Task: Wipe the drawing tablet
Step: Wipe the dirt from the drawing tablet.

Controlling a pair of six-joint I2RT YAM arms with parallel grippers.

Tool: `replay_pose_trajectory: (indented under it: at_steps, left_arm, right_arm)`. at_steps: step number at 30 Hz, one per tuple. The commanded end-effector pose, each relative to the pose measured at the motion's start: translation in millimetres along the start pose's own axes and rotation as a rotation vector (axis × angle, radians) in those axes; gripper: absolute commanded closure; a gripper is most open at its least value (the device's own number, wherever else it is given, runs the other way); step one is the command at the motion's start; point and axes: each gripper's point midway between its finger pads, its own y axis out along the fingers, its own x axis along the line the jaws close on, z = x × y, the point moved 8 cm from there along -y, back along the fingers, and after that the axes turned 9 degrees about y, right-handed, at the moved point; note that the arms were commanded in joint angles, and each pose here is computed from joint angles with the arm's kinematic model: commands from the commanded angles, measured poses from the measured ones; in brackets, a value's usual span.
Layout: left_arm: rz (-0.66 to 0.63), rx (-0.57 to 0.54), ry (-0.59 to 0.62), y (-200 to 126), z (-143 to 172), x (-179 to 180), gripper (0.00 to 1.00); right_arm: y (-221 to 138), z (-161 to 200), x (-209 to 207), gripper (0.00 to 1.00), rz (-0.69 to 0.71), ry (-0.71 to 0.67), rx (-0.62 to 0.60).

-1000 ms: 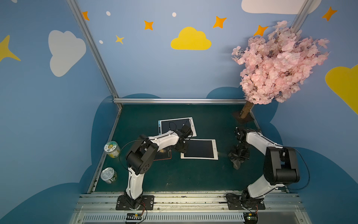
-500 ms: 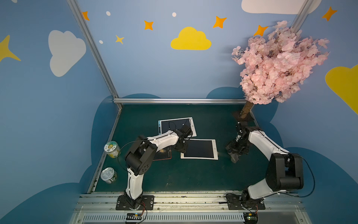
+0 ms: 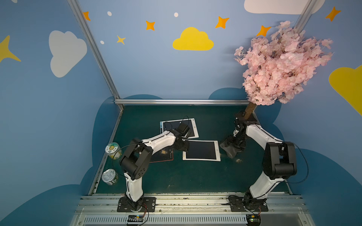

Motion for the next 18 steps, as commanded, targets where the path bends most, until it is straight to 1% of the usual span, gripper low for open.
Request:
replay_pose_trajectory:
  at_steps: [1, 4, 6, 7, 9, 11, 13, 16, 18]
  left_arm:
    - [0.065, -0.005, -0.035, -3, 4, 2, 0.34]
    - [0.081, -0.008, -0.05, -3, 4, 6, 0.34]
    - [0.087, -0.004, -0.055, -1, 5, 8, 0.34]
    - [0.091, -0.002, -0.057, 1, 5, 8, 0.34]
    - [0.096, -0.001, -0.059, 3, 4, 9, 0.34]
    - [0.103, 0.001, -0.062, 6, 4, 9, 0.34]
    - [0.111, 0.002, -0.071, 7, 3, 10, 0.34]
    - [0.121, 0.002, -0.074, 8, 3, 9, 0.34]
    - [0.121, 0.001, -0.076, 8, 3, 10, 0.34]
  right_arm:
    - [-19, 3, 7, 0.16, -0.018, -0.035, -0.045]
    - [-29, 13, 9, 0.17, 0.011, -0.076, -0.073]
    - [-38, 23, 12, 0.19, 0.02, -0.115, -0.096]
    - [-41, 28, 16, 0.21, -0.004, -0.146, -0.101]
    - [-49, 44, 27, 0.25, -0.097, -0.219, -0.11]
    - [-54, 58, 38, 0.25, -0.199, -0.285, -0.106]
    - [-58, 68, 41, 0.25, -0.234, -0.293, -0.092]
    - [-59, 73, 43, 0.25, -0.265, -0.29, -0.065]
    - [-57, 75, 47, 0.25, -0.314, -0.307, -0.044]
